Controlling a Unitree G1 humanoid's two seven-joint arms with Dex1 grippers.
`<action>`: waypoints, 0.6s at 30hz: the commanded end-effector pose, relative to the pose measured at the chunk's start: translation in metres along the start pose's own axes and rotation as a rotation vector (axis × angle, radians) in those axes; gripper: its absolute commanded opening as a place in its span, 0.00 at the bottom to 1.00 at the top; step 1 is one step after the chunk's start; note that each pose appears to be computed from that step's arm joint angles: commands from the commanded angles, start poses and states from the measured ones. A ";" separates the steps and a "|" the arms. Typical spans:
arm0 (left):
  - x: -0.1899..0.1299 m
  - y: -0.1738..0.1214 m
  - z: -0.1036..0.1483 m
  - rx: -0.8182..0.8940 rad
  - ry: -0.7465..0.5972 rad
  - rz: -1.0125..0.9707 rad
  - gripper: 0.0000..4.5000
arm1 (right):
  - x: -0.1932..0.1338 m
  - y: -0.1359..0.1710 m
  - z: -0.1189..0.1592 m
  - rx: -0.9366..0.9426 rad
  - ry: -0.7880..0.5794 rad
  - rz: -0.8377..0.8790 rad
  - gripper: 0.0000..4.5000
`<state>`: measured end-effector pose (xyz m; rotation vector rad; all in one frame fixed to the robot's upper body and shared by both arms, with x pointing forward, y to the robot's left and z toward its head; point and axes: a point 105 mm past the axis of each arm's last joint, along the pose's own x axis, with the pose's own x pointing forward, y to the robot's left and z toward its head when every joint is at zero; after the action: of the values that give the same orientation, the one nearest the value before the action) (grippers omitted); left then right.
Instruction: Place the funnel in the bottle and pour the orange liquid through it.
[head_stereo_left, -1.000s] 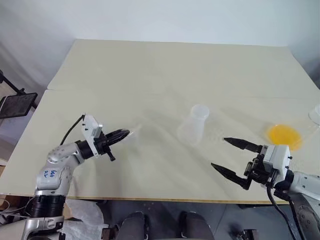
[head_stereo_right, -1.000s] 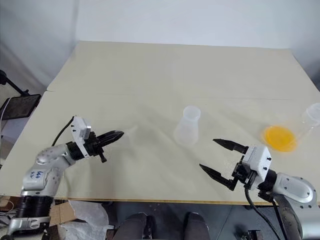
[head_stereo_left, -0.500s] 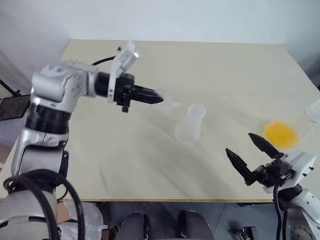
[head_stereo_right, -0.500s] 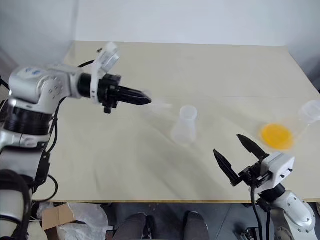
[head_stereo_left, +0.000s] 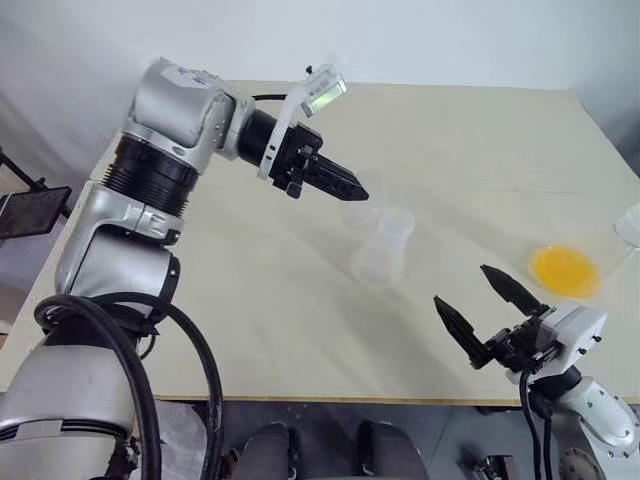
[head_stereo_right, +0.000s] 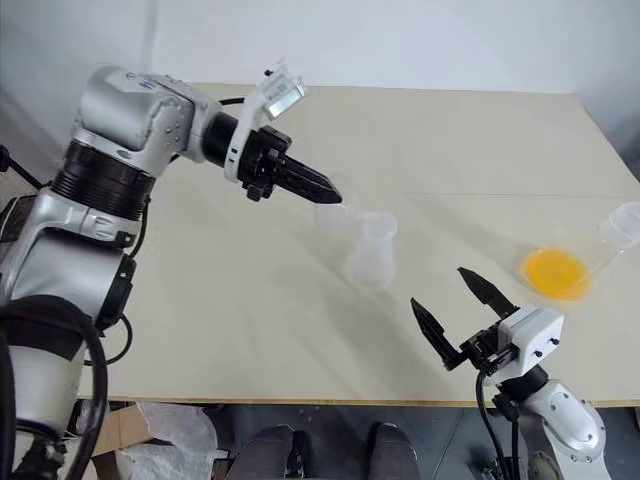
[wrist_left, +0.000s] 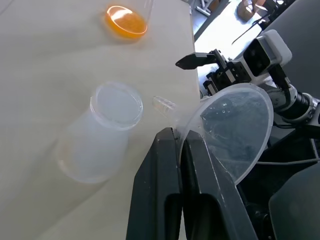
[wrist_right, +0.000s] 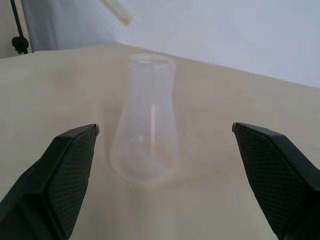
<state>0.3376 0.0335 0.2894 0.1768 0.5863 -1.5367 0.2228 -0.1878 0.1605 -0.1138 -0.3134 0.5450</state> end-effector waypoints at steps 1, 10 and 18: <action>0.003 0.005 0.012 0.049 0.001 0.068 0.00 | 0.002 0.002 0.008 -0.024 -0.044 -0.015 1.00; 0.026 0.011 0.013 0.062 0.036 0.057 0.00 | -0.002 0.005 0.008 -0.029 -0.047 -0.039 1.00; 0.035 0.012 0.029 0.131 -0.009 0.064 0.21 | 0.001 0.007 0.006 -0.028 -0.058 -0.047 1.00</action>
<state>0.3577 -0.0044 0.2761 0.2547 0.5507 -1.4874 0.2216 -0.1830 0.1569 -0.1089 -0.3317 0.5064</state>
